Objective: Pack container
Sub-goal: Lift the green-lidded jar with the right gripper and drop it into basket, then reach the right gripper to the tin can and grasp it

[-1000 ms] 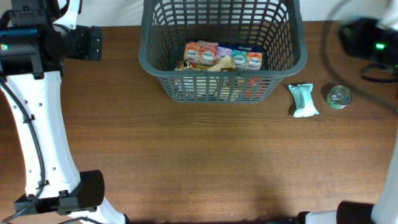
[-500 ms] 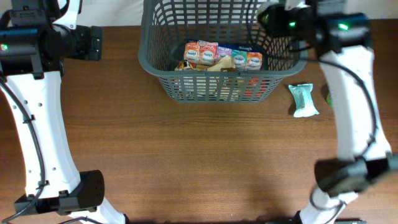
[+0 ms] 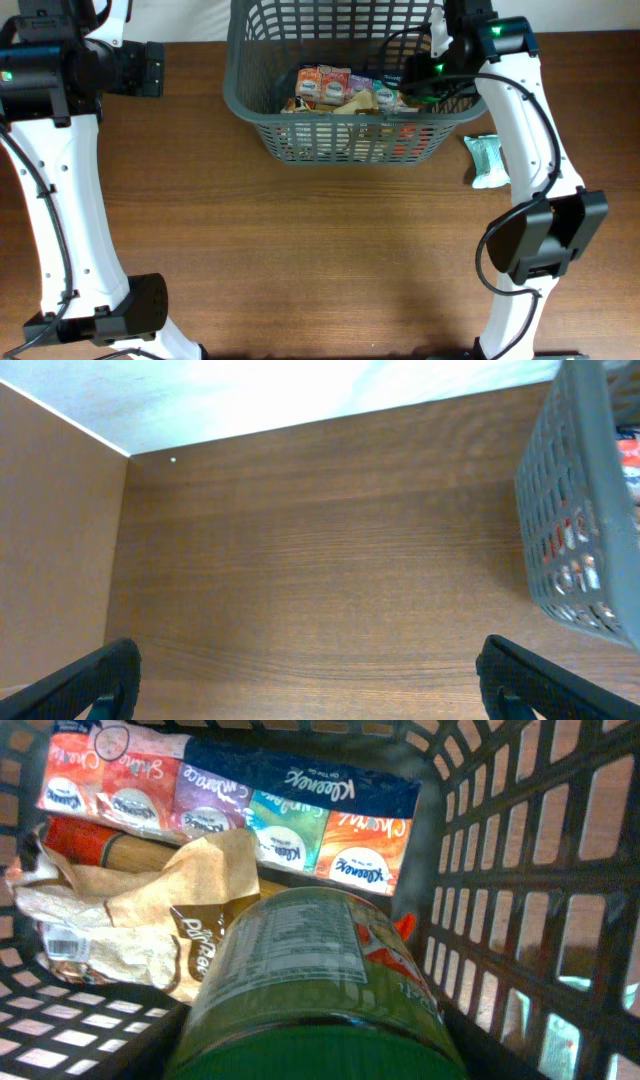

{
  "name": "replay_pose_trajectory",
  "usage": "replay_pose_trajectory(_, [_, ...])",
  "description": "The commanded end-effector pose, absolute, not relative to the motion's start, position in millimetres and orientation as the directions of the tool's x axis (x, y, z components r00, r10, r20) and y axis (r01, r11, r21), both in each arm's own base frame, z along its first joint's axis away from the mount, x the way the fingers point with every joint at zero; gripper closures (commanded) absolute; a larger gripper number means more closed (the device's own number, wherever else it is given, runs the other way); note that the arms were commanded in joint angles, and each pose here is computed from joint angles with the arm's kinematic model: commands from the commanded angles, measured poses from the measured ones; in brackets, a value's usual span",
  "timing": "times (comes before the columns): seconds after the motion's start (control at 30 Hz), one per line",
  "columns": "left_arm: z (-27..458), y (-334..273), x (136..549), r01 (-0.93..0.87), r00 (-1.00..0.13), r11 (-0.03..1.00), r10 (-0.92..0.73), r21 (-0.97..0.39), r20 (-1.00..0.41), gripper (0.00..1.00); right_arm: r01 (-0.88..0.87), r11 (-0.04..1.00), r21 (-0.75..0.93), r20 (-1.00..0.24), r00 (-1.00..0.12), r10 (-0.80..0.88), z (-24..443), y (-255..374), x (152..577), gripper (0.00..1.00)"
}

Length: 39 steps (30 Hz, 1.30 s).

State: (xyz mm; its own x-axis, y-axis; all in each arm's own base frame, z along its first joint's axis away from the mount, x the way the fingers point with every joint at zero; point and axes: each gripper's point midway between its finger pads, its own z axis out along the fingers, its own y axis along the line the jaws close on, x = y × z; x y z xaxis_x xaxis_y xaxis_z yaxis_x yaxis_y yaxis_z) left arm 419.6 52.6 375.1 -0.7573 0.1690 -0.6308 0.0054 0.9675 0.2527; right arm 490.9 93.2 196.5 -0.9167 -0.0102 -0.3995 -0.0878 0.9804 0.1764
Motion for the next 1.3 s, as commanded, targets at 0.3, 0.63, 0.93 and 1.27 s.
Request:
replay_pose_trajectory(0.3, [372.9, 51.4, 420.0, 0.002, -0.76, 0.972, 0.155, 0.236, -0.631, 0.01, -0.057, 0.995, 0.082, -0.789, -0.613, 0.03, 418.8, 61.6, 450.5, 0.01])
replay_pose_trajectory(0.63, [372.9, 51.4, 420.0, 0.002, -0.76, 0.972, 0.155, 0.236, -0.631, 0.0, 0.449, 0.893, 0.014, -0.86, -0.451, 0.241, 468.8, -88.9, 395.9, 0.01])
replay_pose_trajectory(0.93, [372.9, 51.4, 420.0, 0.002, -0.76, 0.972, 0.155, 0.236, -0.631, 0.01, 0.686, 0.719, 0.113, -0.546, -0.561, 0.622, 325.2, -207.2, 392.3, 0.01])
replay_pose_trajectory(1.27, [372.9, 51.4, 420.0, 0.002, -0.76, 0.972, 0.155, 0.236, -0.631, 0.01, 0.738, 0.67, 0.076, -0.208, -0.646, 0.735, 139.5, -217.3, 402.1, 0.01])
